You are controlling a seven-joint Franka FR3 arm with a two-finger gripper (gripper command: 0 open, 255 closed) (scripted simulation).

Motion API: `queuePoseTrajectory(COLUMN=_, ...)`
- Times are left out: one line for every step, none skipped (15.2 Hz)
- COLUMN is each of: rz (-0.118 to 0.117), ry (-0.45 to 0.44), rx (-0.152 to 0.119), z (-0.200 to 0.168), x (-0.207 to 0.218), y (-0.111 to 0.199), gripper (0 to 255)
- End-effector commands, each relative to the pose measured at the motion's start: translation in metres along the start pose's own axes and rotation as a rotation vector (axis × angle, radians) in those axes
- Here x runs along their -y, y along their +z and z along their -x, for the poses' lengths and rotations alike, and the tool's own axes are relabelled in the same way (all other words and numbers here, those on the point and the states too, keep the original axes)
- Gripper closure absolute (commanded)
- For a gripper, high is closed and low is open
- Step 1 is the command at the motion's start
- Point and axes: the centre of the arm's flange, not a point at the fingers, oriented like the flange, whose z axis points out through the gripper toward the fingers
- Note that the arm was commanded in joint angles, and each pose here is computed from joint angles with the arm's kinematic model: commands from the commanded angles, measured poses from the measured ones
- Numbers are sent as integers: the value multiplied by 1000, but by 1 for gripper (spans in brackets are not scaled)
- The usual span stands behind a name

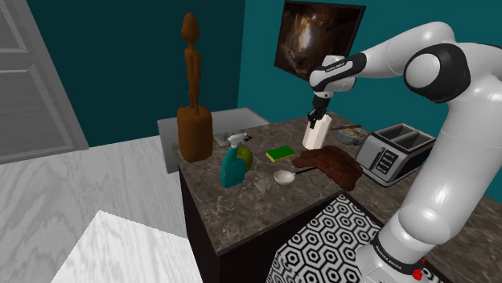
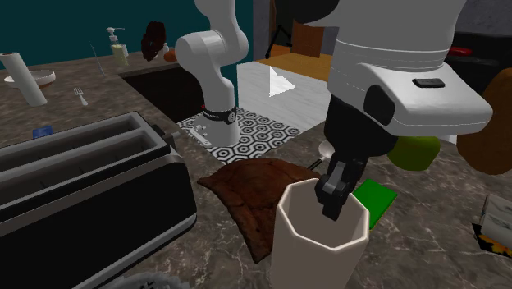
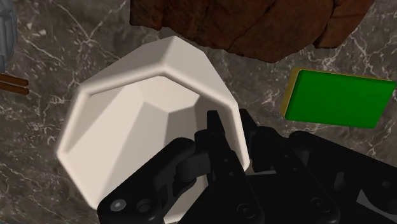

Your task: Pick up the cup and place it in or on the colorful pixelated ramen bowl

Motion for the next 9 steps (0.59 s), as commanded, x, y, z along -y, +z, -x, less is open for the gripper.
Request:
queuePoseTrajectory(rz=0, ry=0, rx=0, z=0, x=0, y=0, gripper=255)
queuePoseTrajectory(rz=0, ry=0, rx=0, z=0, x=0, y=0, gripper=255)
queuePoseTrajectory(rz=0, ry=0, rx=0, z=0, x=0, y=0, gripper=255)
queuePoseTrajectory(rz=0, ry=0, rx=0, z=0, x=0, y=0, gripper=255)
queuePoseTrajectory(rz=0, ry=0, rx=0, z=0, x=0, y=0, gripper=255)
queuePoseTrajectory(rz=0, ry=0, rx=0, z=0, x=0, y=0, gripper=255)
queuePoseTrajectory(rz=0, ry=0, rx=0, z=0, x=0, y=-5, gripper=255)
queuePoseTrajectory(rz=0, ry=0, rx=0, z=0, x=0, y=-11, gripper=255)
queuePoseTrajectory(rz=0, ry=0, rx=0, z=0, x=0, y=-16, gripper=255)
